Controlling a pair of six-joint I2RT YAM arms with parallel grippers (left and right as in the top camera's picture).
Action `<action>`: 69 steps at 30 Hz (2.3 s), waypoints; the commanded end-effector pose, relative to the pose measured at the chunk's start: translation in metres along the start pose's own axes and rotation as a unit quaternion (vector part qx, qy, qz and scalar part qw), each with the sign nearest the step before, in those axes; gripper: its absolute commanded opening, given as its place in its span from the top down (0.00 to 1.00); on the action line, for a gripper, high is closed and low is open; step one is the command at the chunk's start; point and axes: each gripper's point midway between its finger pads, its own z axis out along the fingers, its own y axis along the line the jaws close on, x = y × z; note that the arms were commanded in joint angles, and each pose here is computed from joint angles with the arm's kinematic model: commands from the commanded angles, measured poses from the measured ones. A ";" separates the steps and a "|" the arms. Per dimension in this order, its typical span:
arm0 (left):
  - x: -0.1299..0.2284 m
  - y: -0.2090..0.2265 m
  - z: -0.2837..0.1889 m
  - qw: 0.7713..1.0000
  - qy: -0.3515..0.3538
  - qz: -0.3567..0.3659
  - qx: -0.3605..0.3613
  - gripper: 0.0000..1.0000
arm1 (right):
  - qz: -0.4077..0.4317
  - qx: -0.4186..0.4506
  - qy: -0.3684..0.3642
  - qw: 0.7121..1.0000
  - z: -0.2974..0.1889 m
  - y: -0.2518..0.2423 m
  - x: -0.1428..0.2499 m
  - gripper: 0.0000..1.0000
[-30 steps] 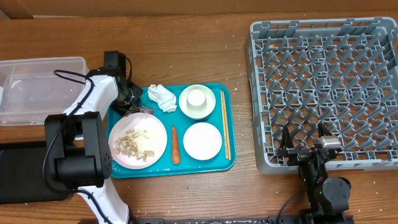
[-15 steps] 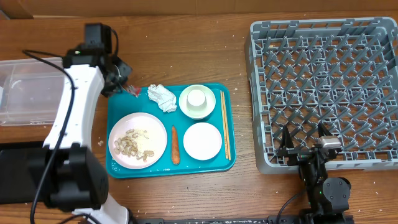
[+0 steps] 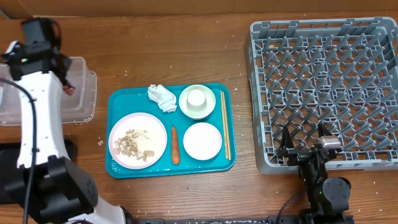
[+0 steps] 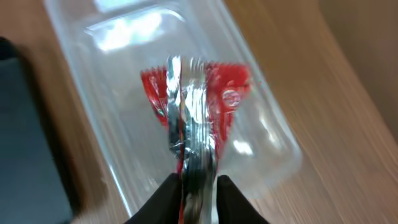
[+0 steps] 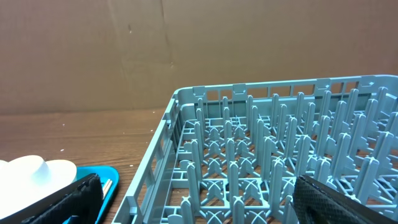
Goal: Sort waste into correct bins and load items into the dishwasher
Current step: 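Carry the wrapper left and release it into the clear bin, then reach the left gripper to the crumpled white tissue and grasp it, then carry the tissue left and drop it into the clear bin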
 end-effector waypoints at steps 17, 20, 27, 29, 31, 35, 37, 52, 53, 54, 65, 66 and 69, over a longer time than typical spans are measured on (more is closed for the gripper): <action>0.097 -0.087 -0.089 0.902 0.263 0.117 0.322 0.05 | -0.001 0.006 -0.001 1.000 0.000 -0.003 0.002 0.00; 0.142 -0.096 -0.099 0.886 0.304 0.159 0.310 0.00 | -0.001 0.006 -0.001 1.000 0.000 -0.003 0.002 0.00; 0.238 -0.112 -0.088 0.877 0.316 0.272 0.238 0.00 | -0.001 0.006 -0.001 1.000 0.000 -0.003 0.002 0.00; 0.249 -0.113 -0.079 0.889 0.302 0.273 0.208 0.01 | -0.001 0.006 -0.001 1.000 0.000 -0.003 0.002 0.00; 0.255 -0.112 -0.069 0.906 0.282 0.263 0.174 0.04 | -0.001 0.006 -0.001 1.000 0.000 -0.003 0.002 0.00; 0.270 -0.112 -0.055 0.918 0.273 0.253 0.139 0.06 | -0.001 0.006 -0.001 1.000 0.000 -0.003 0.002 0.00; 0.280 -0.110 -0.048 0.920 0.282 0.244 0.123 0.11 | -0.001 0.006 -0.001 1.000 0.000 -0.003 0.002 0.00; 0.330 -0.084 0.010 0.910 0.324 0.258 0.036 0.27 | -0.001 0.006 -0.001 1.000 0.000 -0.003 0.002 0.00; 0.330 -0.085 0.010 0.910 0.324 0.257 0.037 0.30 | -0.001 0.006 -0.001 1.000 0.000 -0.003 0.002 0.00; 0.329 -0.085 0.009 0.910 0.324 0.257 0.037 0.34 | -0.001 0.006 -0.001 1.000 0.000 -0.003 0.002 0.00; 0.257 -0.113 -0.046 0.925 0.271 0.253 0.082 0.96 | -0.001 0.006 -0.001 1.000 0.000 -0.003 0.002 0.00; 0.236 -0.119 -0.055 0.933 0.248 0.243 0.092 0.96 | -0.001 0.006 -0.001 1.000 0.000 -0.003 0.002 0.00; 0.164 -0.125 -0.072 0.961 0.159 0.199 0.107 0.96 | -0.001 0.006 -0.001 1.000 0.000 -0.003 0.002 0.00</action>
